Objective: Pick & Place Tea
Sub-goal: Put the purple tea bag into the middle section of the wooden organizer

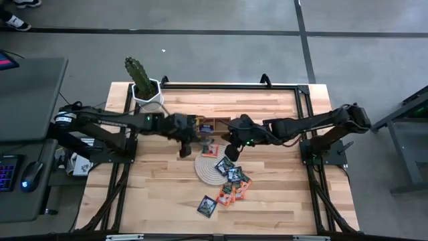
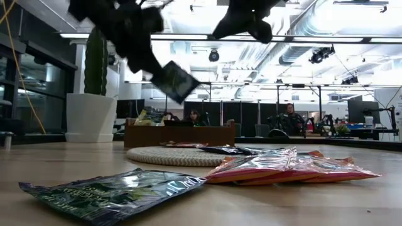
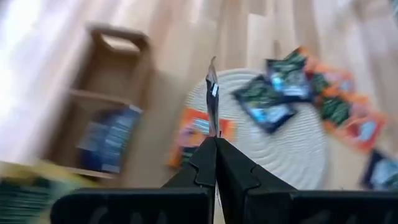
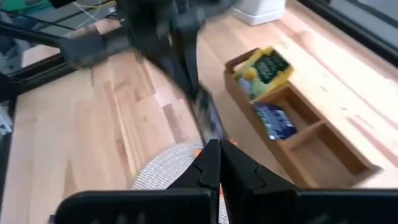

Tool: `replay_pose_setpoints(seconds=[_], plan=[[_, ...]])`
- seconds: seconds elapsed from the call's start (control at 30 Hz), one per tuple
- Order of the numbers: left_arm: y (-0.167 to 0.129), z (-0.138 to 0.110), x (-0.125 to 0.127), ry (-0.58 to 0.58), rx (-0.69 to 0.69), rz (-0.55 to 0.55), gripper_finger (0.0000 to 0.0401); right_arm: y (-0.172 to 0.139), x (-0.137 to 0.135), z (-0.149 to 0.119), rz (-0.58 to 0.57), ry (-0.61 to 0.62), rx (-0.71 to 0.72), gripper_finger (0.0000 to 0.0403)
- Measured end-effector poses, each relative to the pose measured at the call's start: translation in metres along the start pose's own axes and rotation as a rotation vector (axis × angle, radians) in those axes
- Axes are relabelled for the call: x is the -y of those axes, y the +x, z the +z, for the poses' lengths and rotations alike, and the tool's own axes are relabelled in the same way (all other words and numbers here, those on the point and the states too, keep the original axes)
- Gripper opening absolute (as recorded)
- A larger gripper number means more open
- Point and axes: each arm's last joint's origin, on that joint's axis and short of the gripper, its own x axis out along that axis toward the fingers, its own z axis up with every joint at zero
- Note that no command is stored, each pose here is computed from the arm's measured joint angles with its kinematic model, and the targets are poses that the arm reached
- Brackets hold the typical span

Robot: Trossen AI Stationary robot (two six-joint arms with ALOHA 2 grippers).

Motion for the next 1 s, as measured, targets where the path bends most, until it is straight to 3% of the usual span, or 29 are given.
replay_pose_setpoints(seconds=[0.17, 0.37, 0.6, 1.0], plan=[[-0.017, 0.039, -0.010, 0.230, -0.150, 0.167, 0.0000, -0.004, 0.004, -0.003, -0.044, -0.006, -0.033, 0.0000], [-0.020, 0.068, -0.014, 0.425, -0.274, 0.190, 0.0000, -0.004, 0.006, -0.006, -0.067, -0.002, -0.058, 0.0000], [0.010, 0.058, -0.013, 0.563, -0.471, 0.024, 0.0000, -0.004, 0.006, -0.006, -0.072, 0.003, -0.059, 0.0000], [0.049, 0.047, -0.015, 0.584, -0.550, -0.065, 0.0000, -0.004, 0.006, -0.006, -0.076, 0.003, -0.059, 0.0000]])
